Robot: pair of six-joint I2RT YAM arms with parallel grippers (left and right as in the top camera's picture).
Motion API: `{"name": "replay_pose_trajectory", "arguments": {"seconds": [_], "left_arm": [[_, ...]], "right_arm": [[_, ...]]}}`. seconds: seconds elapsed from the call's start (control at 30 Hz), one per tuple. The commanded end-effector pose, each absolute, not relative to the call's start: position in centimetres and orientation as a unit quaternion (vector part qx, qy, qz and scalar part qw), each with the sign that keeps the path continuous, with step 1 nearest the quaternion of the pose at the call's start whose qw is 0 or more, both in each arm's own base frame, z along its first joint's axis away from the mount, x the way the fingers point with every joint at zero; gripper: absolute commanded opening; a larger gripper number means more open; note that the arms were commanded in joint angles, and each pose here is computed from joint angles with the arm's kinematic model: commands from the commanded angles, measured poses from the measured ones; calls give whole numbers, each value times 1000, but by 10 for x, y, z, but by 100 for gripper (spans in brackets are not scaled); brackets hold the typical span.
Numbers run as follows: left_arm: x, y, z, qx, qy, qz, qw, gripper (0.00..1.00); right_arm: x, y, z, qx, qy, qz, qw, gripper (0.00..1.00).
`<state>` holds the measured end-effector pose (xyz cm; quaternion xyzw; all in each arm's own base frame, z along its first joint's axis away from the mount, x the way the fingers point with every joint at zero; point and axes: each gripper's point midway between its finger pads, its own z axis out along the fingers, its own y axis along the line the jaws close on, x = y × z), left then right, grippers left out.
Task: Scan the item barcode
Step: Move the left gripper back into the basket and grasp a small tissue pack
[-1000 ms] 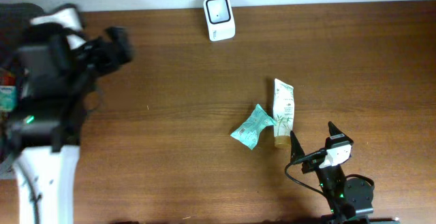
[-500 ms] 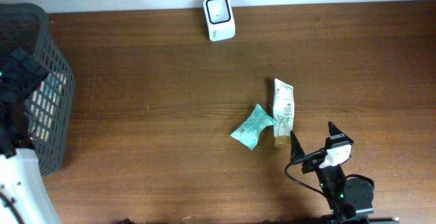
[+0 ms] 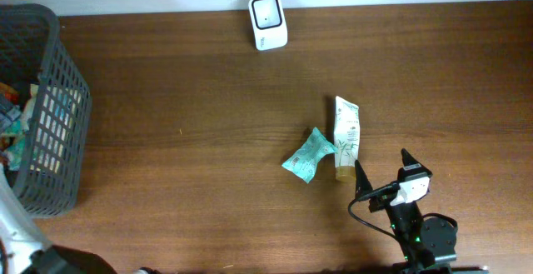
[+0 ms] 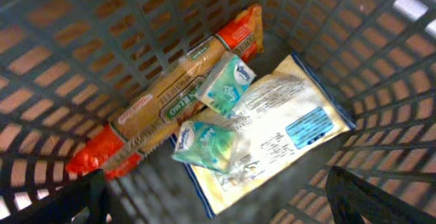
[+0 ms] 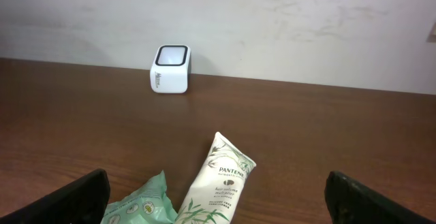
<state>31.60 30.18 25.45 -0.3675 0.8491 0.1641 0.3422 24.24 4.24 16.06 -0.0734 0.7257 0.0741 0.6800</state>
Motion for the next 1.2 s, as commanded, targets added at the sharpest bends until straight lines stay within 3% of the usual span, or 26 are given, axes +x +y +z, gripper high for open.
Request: {"name": "replay_pose_trajectory", "arguments": {"seconds": [0.0,0.57,0.9,1.07,1.17], "left_arm": [[324,312,236,-296,883,190,312,96],[336,341,138,-260,924,175,220,84],[342,344,73,-260,939,146,173,54],[342,344,50,-260,943,137,156,50],[343,345,50,-260,943,138,158,29]], "right_arm": [[242,42,158,-71,727,75,679,99],[242,42,158,-71,727,75,679,99],[242,42,158,-71,727,75,679,99],[242,42,158,-71,727,75,679,99],[242,42,158,-71,727,75,679,99]]}}
